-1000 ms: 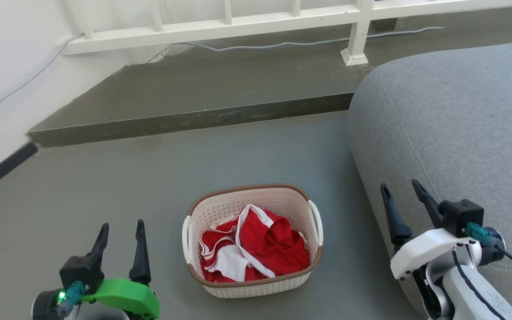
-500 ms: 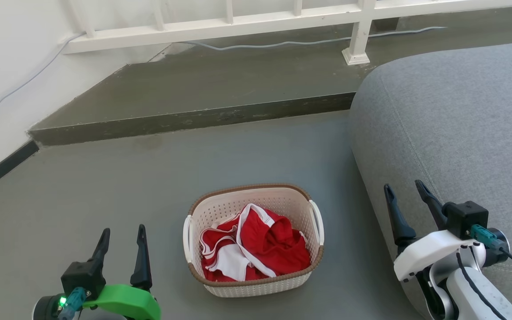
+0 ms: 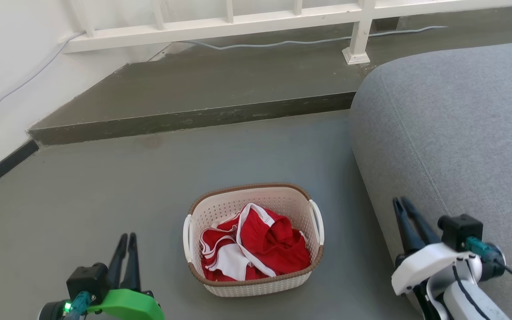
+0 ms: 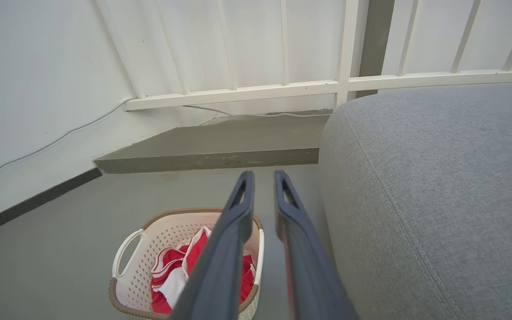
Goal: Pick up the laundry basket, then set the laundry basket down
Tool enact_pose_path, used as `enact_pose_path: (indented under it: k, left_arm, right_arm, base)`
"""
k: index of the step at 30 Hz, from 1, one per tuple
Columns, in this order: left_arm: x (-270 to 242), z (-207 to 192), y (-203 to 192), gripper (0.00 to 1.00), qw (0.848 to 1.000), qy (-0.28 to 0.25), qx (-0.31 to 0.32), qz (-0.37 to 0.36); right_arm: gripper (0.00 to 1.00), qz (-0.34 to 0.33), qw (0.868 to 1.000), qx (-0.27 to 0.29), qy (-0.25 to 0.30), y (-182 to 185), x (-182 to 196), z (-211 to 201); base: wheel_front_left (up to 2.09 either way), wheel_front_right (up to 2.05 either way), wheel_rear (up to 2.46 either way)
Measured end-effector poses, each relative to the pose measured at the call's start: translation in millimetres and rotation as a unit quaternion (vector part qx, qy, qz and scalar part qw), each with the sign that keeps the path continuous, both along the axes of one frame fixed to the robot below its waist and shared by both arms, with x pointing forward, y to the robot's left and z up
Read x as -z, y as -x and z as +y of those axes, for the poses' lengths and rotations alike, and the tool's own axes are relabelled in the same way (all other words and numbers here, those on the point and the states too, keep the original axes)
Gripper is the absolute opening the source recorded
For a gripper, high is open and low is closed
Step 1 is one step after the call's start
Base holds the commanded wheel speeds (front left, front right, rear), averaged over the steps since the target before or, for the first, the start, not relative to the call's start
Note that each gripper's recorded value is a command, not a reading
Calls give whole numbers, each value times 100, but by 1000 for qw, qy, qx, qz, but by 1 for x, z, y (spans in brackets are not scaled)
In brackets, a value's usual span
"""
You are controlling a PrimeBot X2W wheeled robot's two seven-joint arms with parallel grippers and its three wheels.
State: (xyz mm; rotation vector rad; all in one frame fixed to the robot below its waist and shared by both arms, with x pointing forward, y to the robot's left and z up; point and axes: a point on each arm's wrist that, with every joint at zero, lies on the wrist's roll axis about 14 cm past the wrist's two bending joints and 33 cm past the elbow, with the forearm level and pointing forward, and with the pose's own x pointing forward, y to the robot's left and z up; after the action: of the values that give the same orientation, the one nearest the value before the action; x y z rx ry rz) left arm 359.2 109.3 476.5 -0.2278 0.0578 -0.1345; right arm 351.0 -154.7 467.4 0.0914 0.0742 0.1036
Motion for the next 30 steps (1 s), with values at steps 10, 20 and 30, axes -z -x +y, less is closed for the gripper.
enact_pose_path:
  k: [10,20,30]
  left_arm:
    - [9,4,4,0,999,43,-14,27]
    - [16,14,4,0,990,121,-34,62]
    - [21,25,3,0,977,187,-54,86]
  right_arm:
    - [0,26,998,18,-47,4,10,-4]
    - [0,48,989,46,-135,0,12,-11]
    - [0,63,974,66,-208,-4,13,-18]
  base:
    - [0,0,0]
    - [0,0,0]
    - [0,0,0]
